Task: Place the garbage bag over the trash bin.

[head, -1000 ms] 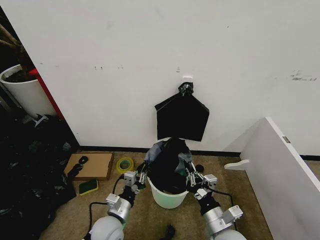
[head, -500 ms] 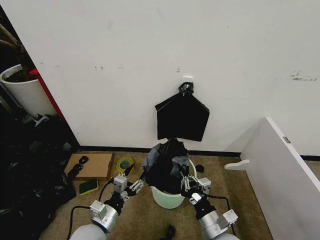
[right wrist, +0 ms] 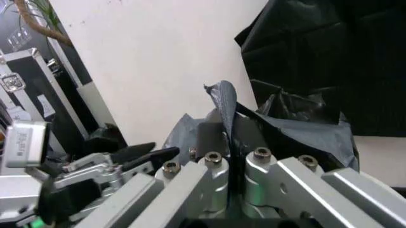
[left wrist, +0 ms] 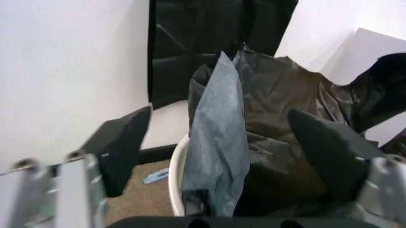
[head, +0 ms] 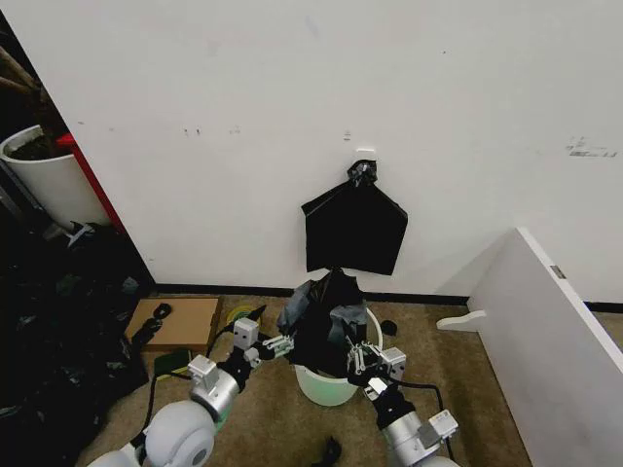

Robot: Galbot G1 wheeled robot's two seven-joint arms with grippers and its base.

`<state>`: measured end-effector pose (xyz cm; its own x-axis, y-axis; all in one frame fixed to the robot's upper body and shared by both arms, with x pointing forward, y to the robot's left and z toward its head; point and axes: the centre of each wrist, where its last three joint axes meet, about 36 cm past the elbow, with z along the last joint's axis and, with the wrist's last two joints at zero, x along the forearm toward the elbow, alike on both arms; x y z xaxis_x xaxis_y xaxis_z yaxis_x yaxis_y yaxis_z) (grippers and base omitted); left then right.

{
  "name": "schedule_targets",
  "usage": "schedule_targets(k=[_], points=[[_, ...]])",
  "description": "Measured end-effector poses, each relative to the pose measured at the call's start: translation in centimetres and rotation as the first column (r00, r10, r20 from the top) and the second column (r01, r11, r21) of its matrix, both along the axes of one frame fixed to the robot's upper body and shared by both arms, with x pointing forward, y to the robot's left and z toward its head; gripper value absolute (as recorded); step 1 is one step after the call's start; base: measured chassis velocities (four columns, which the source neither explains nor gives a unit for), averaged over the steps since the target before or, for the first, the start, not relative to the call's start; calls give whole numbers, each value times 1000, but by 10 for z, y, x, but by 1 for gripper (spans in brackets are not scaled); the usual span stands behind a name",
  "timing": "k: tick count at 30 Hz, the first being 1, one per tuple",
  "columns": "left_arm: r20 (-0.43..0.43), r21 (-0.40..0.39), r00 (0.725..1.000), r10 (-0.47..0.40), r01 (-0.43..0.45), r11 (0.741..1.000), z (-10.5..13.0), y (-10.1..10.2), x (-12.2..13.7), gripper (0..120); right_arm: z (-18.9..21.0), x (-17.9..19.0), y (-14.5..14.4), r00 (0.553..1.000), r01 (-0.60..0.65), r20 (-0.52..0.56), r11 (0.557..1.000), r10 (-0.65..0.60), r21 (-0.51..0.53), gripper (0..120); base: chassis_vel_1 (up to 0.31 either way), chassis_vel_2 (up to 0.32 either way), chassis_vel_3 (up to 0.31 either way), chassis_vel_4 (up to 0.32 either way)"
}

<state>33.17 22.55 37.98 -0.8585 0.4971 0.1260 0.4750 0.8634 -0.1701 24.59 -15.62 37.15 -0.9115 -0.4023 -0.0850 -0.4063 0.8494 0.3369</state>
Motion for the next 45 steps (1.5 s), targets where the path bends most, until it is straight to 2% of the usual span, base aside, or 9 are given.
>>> schedule_targets(k=[3,5,8,15,18,23,29,36,45], points=[[-19,-18,1000,2,-3,1000,-2,-2,4,68,1,0,0,1000,1,1,1000,-1,1,0,0,0,0,0],[-23,-22,1000,4,-4,1000,-2,-2,5,68,1,0,0,1000,2,1,1000,-2,1,0,0,0,0,0],[-69,-59,997,18,-22,998,-2,-4,7,52,3,0,-1,1000,3,3,1000,-3,-1,0,0,0,0,0],[-87,-47,996,32,-36,998,-5,-2,11,29,1,0,-3,1000,3,-3,1000,-3,-5,0,0,0,0,0],[-104,-43,994,38,-43,998,-8,-2,9,14,-3,0,-3,1000,5,-13,1000,-5,-6,0,0,0,0,0],[-123,-54,990,63,-70,996,-9,-2,5,0,-7,1,-6,999,16,-32,1000,-16,-3,0,0,0,0,0],[-132,-74,985,109,-119,990,-3,2,4,0,-8,6,-14,994,59,-87,998,-58,4,0,0,0,0,0],[-147,-71,979,144,-156,985,-6,9,1,0,-10,12,-28,978,126,-162,992,-128,-20,0,0,0,0,0],[-163,-79,976,145,-159,984,-9,4,-4,0,-14,5,-44,938,193,-270,974,-218,-115,0,0,0,0,0]])
